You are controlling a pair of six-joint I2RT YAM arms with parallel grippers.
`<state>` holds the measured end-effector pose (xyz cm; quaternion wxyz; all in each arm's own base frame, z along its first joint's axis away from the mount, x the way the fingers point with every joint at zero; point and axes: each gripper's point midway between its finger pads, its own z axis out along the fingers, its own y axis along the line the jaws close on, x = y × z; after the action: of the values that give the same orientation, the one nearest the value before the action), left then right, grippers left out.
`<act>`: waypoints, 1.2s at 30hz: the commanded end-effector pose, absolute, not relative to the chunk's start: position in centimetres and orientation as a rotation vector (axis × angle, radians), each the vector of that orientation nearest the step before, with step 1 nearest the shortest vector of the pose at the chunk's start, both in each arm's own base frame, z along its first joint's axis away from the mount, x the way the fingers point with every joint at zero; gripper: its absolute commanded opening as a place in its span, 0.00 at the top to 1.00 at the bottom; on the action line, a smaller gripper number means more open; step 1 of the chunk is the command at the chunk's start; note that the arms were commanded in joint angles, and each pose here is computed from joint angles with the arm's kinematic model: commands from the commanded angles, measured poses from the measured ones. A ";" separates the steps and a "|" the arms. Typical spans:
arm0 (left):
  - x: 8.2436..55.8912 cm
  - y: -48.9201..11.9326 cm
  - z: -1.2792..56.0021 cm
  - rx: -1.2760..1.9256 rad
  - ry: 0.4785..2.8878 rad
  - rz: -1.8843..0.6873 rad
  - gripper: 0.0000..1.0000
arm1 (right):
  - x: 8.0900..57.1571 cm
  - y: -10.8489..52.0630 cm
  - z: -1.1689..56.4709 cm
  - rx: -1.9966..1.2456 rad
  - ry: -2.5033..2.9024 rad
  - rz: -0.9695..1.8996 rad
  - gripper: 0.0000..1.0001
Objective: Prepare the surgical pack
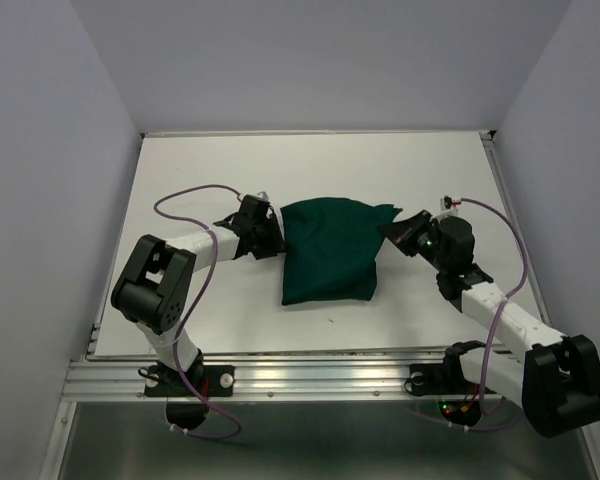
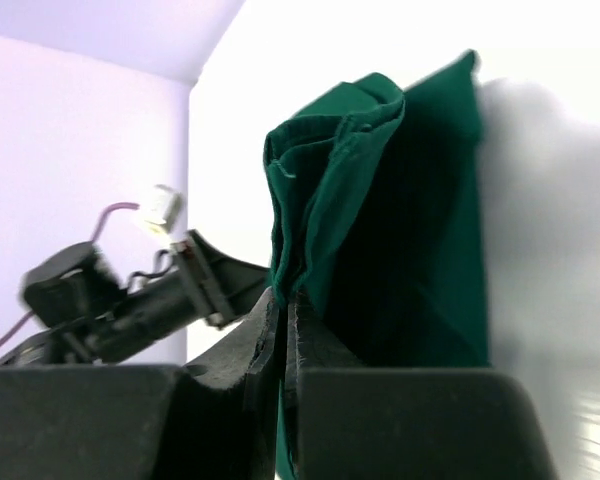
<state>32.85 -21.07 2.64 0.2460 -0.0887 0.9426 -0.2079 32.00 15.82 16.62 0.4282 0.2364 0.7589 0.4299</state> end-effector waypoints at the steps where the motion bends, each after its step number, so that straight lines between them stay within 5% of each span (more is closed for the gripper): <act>1: 32.8 -21.2 2.5 -0.235 2.582 -0.553 0.52 | 32.2 16.6 22.9 0.483 1.770 1.166 0.99; 16: 34.4 -20.4 4.3 -0.265 2.517 -0.488 0.54 | 31.1 18.6 31.8 0.295 1.656 1.299 0.99; 36: 37.9 -24.4 5.3 -0.172 2.523 -0.560 0.55 | 30.9 11.9 26.0 0.732 1.770 0.909 0.99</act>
<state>37.02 -23.81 3.68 0.2574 -0.0764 0.9421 -0.2010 30.51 14.11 26.22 0.4799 0.2517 0.7235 0.4277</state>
